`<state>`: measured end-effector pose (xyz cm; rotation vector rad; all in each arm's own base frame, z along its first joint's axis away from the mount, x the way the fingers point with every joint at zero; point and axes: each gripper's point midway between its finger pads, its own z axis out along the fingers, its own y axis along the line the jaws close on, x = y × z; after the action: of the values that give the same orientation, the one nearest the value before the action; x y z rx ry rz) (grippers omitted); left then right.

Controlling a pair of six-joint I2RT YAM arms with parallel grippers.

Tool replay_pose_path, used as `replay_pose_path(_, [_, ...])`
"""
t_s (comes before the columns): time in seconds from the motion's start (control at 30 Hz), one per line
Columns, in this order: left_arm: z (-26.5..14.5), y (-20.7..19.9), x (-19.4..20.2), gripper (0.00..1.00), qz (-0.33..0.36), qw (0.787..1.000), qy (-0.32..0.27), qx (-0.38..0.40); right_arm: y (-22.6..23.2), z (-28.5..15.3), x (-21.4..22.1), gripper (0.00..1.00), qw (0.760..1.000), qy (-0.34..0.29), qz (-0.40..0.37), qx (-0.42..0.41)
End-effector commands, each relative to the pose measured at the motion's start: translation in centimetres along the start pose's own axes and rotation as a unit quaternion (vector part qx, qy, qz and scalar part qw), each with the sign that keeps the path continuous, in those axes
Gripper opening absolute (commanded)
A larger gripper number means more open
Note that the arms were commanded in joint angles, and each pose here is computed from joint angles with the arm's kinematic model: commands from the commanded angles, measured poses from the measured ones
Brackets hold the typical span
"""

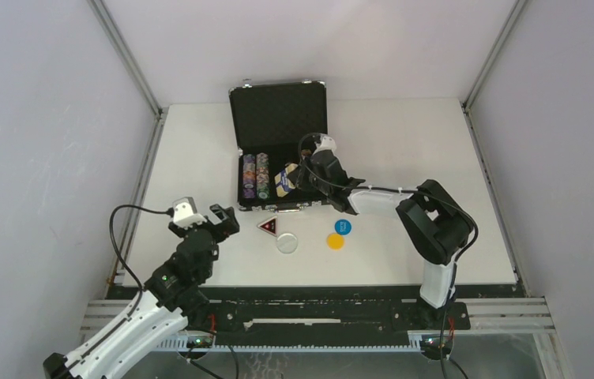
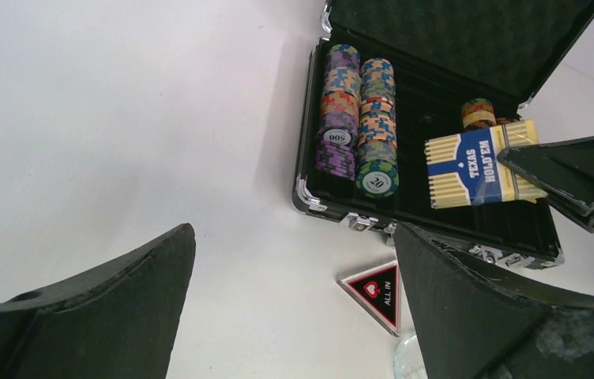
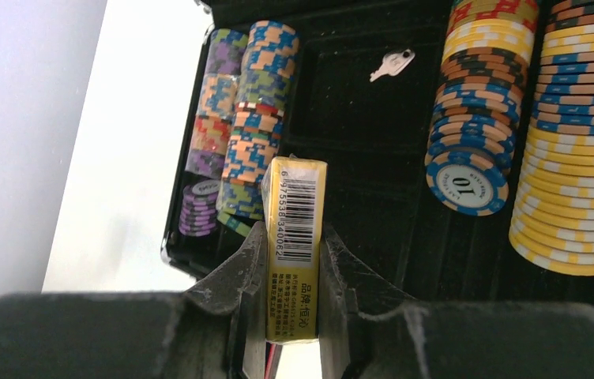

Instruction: Pack up texas hold em set

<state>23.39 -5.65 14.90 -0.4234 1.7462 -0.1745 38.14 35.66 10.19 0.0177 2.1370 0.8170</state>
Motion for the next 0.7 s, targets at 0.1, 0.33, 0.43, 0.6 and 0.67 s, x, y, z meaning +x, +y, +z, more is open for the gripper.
replay_pose_path(0.1, [0.6, -1.5, 1.0, 1.00, -0.007, 0.999, 0.022, 0.036, 1.4, 1.5, -3.4, 0.00, 0.996, -0.072, 0.039, -0.015])
replay_pose_path(0.33, [0.8, -1.4, 1.1, 1.00, -0.008, 0.999, 0.020, 0.039, 0.8, 2.2, -1.8, 0.00, 0.998, -0.043, 0.047, -0.010])
replay_pose_path(0.43, [0.7, -1.5, 1.2, 1.00, -0.008, 0.999, 0.021, 0.042, 0.6, 2.7, -0.9, 0.00, 0.998, -0.030, 0.053, -0.009])
replay_pose_path(0.6, [0.7, -1.4, 1.4, 1.00, -0.005, 0.999, 0.024, 0.043, 0.3, 3.5, 0.2, 0.00, 0.998, -0.013, 0.062, -0.001])
replay_pose_path(0.67, [0.7, -1.4, 1.4, 1.00, -0.005, 0.999, 0.024, 0.044, 0.4, 3.7, 0.3, 0.00, 0.998, -0.011, 0.063, 0.000])
